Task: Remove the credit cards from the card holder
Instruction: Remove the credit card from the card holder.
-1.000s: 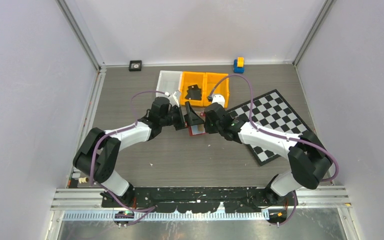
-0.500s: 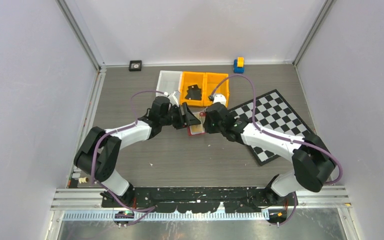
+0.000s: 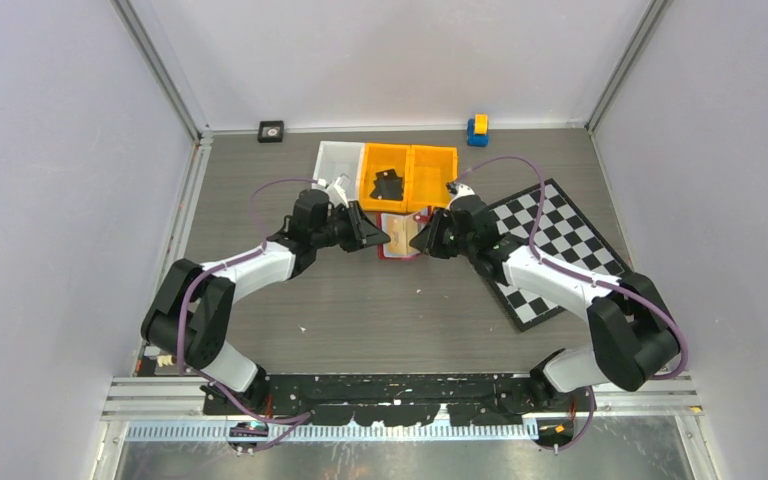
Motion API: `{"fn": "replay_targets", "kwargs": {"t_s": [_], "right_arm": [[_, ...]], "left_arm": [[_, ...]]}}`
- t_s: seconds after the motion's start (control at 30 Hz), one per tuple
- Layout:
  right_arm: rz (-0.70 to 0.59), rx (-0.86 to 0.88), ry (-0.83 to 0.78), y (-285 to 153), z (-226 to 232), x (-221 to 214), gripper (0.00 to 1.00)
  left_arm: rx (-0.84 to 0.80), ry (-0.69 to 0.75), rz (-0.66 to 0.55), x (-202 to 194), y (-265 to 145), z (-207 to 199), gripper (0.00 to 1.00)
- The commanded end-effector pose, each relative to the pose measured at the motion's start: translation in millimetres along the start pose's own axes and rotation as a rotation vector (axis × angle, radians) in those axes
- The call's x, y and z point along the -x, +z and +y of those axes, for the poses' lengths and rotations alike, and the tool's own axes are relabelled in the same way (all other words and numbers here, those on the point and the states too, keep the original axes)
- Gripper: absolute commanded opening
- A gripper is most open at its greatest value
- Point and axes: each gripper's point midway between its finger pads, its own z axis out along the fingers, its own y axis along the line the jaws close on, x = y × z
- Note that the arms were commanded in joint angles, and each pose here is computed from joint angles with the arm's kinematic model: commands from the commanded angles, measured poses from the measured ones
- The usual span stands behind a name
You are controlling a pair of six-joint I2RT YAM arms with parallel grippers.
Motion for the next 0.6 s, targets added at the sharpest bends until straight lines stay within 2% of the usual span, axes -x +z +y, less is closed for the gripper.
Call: {"fn": "replay_targets", "kwargs": {"t_s": [0.0, 0.07, 0.2, 0.37, 0.57], "right_arm": [[-0.072, 0.163, 0.026, -10.4, 34.6, 24.1, 0.01], [-0.075, 0.166, 0.033, -10.6, 33.5, 24.8, 0.00], [-0.079, 0.158, 0.048, -10.4, 29.1, 26.6, 0.05], [-0.096, 0.106, 0.080, -8.5, 14.8, 29.9, 0.22], [-0.133, 0.067, 0.150, -11.3, -5.2, 36.5, 0.48]], "left_arm": [[-0.055, 0.033, -0.028, 8.1, -6.1, -14.5, 0.13], [-0.056, 0.032, -0.025, 8.2, -5.7, -14.0, 0.02], [-0.069, 0.028, -0.017, 7.4, -4.7, -16.2, 0.00], [-0.077, 0.032, -0.029, 7.9, -7.7, -18.6, 0.00], [-0.048, 0.070, -0.140, 18.2, -27.6, -19.5, 0.00]]}}
